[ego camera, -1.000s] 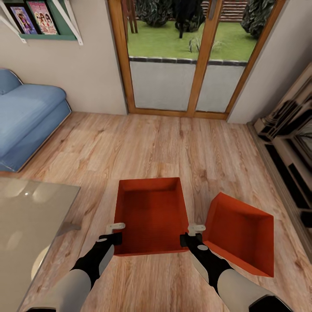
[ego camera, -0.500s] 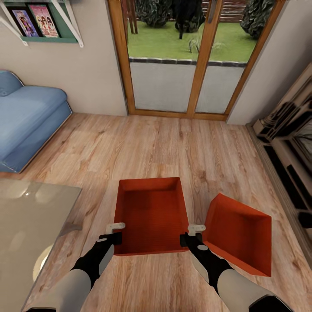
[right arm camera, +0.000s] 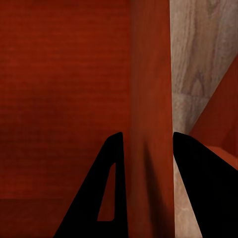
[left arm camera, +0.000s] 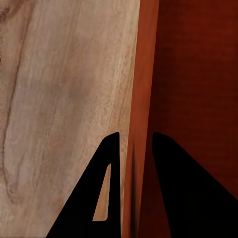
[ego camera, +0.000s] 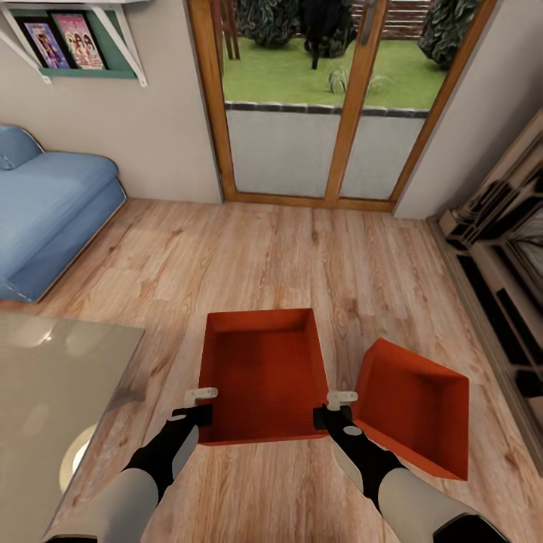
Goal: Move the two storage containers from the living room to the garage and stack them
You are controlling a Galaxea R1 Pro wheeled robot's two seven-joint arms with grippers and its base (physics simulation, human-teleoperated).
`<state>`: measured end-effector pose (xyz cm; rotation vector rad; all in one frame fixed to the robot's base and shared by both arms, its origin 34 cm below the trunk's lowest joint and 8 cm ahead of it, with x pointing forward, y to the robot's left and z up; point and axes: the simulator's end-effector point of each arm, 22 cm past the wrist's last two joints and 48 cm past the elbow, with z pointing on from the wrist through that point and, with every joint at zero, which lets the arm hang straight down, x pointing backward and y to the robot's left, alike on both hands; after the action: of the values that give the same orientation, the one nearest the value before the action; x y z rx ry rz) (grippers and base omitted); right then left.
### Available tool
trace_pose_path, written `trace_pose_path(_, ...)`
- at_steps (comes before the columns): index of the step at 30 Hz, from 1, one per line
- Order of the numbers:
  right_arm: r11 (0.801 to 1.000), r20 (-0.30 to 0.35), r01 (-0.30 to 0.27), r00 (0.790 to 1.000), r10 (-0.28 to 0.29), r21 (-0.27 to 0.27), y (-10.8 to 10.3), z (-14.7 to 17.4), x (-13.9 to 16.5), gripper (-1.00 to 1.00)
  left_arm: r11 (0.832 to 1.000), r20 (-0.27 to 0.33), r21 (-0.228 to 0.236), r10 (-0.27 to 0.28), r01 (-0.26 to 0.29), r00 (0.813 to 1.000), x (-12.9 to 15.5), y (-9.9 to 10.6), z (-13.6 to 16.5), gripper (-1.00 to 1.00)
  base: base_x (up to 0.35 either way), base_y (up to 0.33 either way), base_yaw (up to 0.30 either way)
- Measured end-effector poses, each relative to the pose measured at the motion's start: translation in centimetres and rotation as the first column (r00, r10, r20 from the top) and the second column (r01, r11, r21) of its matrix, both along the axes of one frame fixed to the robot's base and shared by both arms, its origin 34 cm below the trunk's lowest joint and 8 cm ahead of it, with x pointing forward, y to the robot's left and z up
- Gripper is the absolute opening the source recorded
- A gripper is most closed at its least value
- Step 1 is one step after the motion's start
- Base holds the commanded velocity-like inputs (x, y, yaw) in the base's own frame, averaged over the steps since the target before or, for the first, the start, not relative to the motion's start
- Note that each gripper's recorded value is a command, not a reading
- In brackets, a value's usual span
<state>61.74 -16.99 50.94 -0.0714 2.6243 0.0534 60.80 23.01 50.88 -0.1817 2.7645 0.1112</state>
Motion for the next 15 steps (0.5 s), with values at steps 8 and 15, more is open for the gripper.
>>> trace_pose_path(8,1.0,0.001,0.002,1.0,-0.002,0.001,0.0,1.1,-0.1,-1.0,1.0,0.001,0.0,-0.001,0.001,1.0,-0.1,0.0,1.1,-1.0,0.0,0.0,0.0)
trace_pose_path(15,1.0,0.001,0.001,1.0,-0.001,0.001,0.0,2.0,-0.2,-1.0,1.0,0.0,0.0,-0.001,0.001,1.0,-0.2,0.0,2.1,-1.0,0.0,0.0,0.0)
